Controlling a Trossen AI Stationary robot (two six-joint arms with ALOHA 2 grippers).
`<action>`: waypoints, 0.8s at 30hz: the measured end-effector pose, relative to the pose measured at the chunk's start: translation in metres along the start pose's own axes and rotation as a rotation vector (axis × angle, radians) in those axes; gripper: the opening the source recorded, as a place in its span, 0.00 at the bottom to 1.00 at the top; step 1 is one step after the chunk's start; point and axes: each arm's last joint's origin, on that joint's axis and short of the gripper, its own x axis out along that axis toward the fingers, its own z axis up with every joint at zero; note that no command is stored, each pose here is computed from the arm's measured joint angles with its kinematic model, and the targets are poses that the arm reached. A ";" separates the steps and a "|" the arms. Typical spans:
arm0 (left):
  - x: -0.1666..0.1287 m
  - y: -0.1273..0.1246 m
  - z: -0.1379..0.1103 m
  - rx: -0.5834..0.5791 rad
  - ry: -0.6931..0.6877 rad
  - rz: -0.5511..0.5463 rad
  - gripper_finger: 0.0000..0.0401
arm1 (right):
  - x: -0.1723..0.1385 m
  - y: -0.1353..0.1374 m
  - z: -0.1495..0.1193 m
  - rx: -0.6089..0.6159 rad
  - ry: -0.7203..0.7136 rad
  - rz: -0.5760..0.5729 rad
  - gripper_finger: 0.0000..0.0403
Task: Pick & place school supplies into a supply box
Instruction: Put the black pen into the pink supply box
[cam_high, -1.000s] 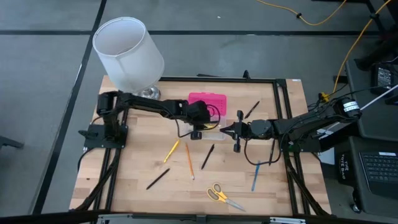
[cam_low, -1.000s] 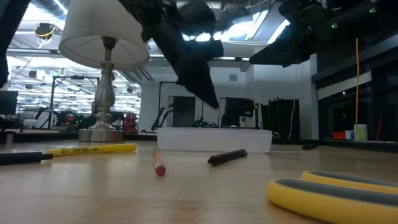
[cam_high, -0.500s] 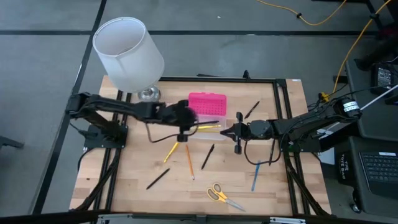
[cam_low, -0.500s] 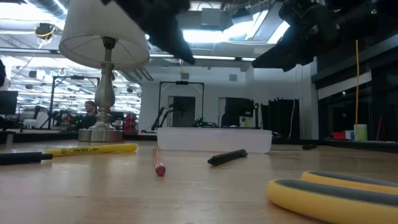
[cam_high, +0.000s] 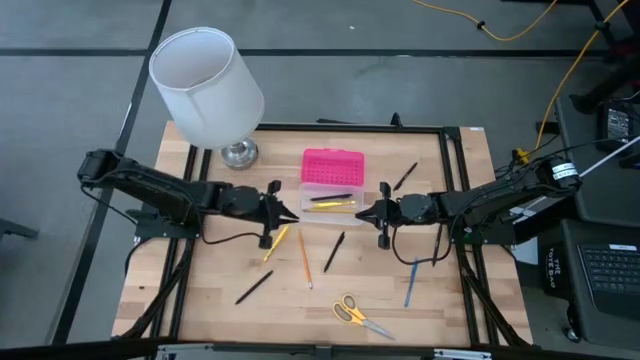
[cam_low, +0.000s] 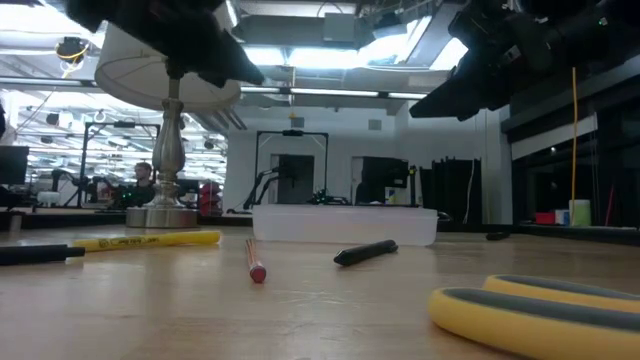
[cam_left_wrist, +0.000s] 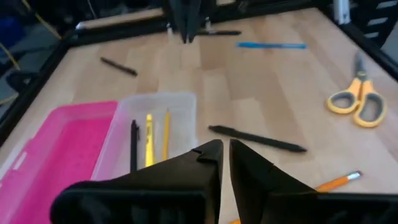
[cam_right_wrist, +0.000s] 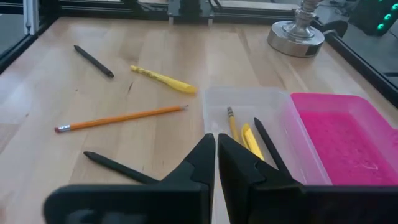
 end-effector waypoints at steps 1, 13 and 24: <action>-0.001 -0.002 -0.001 0.013 -0.020 -0.006 0.05 | 0.000 0.000 0.000 -0.001 0.000 0.000 0.06; -0.013 -0.003 -0.026 0.082 -0.154 -0.145 0.02 | 0.002 -0.016 0.003 0.133 -0.024 -0.178 0.06; -0.029 0.007 -0.036 -0.013 -0.187 -0.005 0.01 | 0.004 -0.039 0.038 0.151 0.044 -0.270 0.06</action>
